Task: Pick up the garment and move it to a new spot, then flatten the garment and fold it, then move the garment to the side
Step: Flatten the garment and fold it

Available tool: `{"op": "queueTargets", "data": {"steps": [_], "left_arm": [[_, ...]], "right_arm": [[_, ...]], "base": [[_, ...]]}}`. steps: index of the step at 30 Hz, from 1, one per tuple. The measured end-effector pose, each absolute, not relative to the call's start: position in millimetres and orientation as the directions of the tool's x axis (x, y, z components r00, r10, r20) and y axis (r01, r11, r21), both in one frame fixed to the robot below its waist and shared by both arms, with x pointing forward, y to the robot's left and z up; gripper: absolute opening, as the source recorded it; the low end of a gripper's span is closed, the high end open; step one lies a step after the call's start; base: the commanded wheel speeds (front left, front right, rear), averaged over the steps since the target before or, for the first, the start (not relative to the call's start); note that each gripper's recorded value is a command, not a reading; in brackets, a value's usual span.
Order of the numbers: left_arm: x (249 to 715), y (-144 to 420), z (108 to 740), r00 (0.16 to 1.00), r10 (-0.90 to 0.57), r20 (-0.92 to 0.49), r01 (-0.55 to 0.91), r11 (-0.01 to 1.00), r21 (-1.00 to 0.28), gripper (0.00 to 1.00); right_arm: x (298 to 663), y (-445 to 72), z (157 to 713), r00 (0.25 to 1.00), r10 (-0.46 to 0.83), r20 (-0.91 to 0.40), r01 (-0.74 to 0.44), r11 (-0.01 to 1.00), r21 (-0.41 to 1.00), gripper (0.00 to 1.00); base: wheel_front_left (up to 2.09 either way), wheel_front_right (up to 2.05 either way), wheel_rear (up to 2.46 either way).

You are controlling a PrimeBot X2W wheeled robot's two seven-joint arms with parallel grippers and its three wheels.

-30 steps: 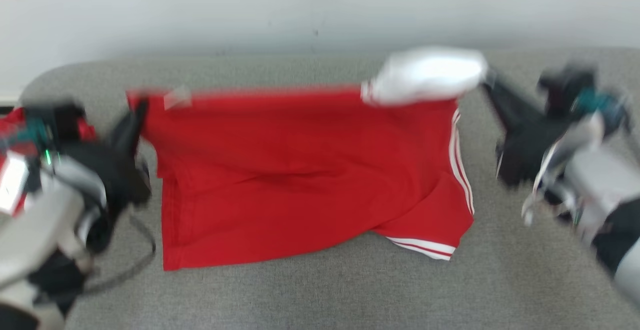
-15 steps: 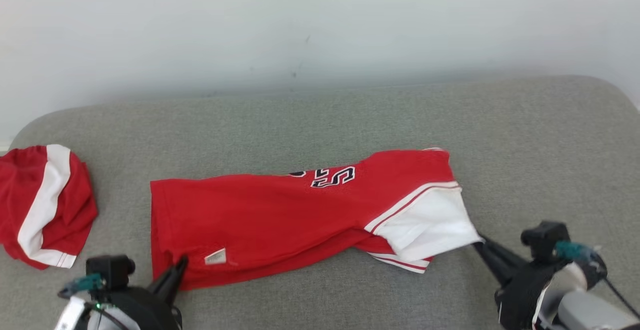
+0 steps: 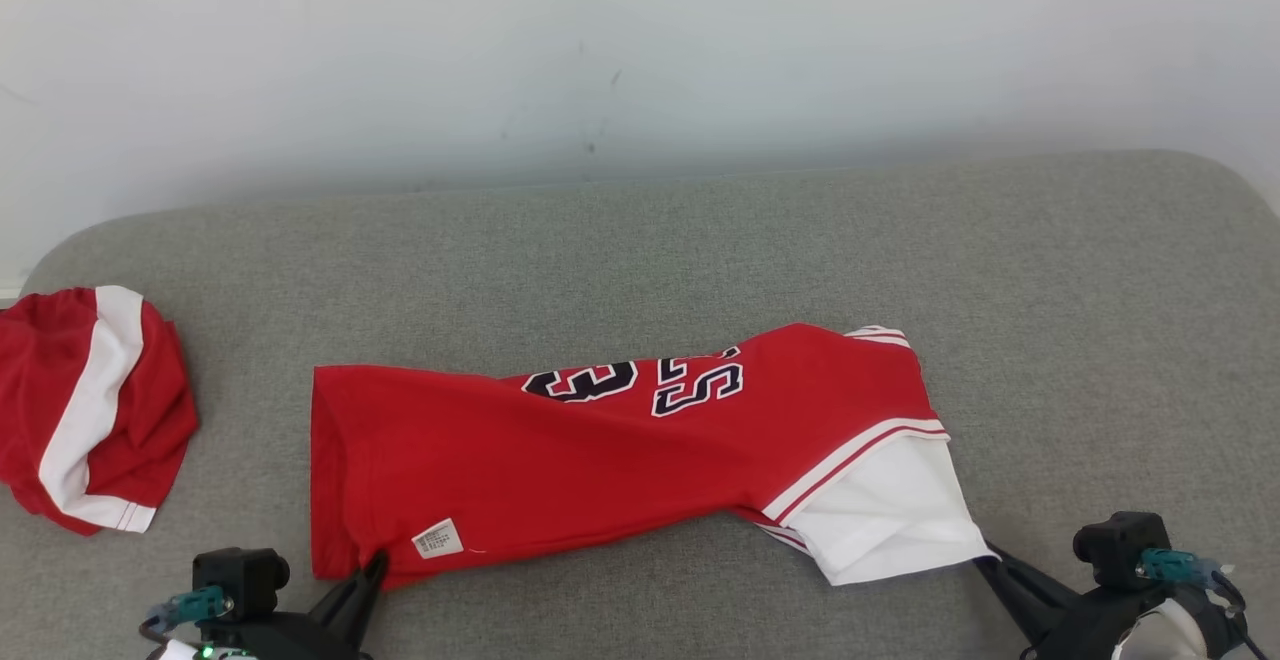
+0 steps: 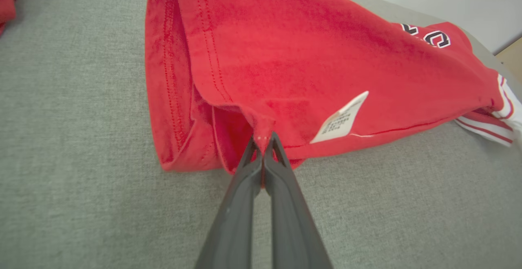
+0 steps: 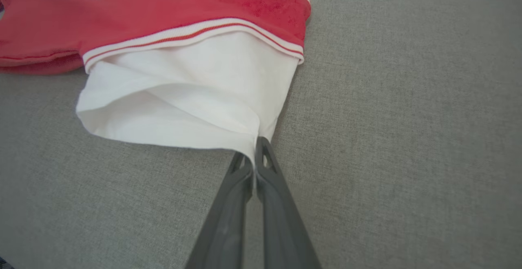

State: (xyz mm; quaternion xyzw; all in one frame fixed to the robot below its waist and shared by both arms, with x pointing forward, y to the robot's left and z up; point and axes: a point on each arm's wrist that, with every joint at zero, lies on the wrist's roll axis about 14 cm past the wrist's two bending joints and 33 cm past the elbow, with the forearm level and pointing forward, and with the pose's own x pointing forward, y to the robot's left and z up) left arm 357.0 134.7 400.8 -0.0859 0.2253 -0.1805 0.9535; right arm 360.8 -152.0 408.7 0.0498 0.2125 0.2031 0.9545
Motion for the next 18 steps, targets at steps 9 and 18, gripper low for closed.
{"op": "queueTargets", "data": {"steps": [9, 18], "left_arm": [[353, 123, 414, 0.849, -0.392, -0.354, 0.311, 0.913, -0.264, 0.00], [332, 127, 390, 0.807, -0.380, -0.452, 0.307, 0.924, -0.228, 0.00]], "right_arm": [[355, -137, 405, 0.796, 0.442, -0.413, -0.392, 0.897, 0.206, 0.00], [357, -131, 404, 0.782, 0.451, -0.430, -0.403, 0.893, 0.202, 0.00]], "base": [[0.00, 0.00, 0.00], [0.00, 0.00, 0.00]]}}
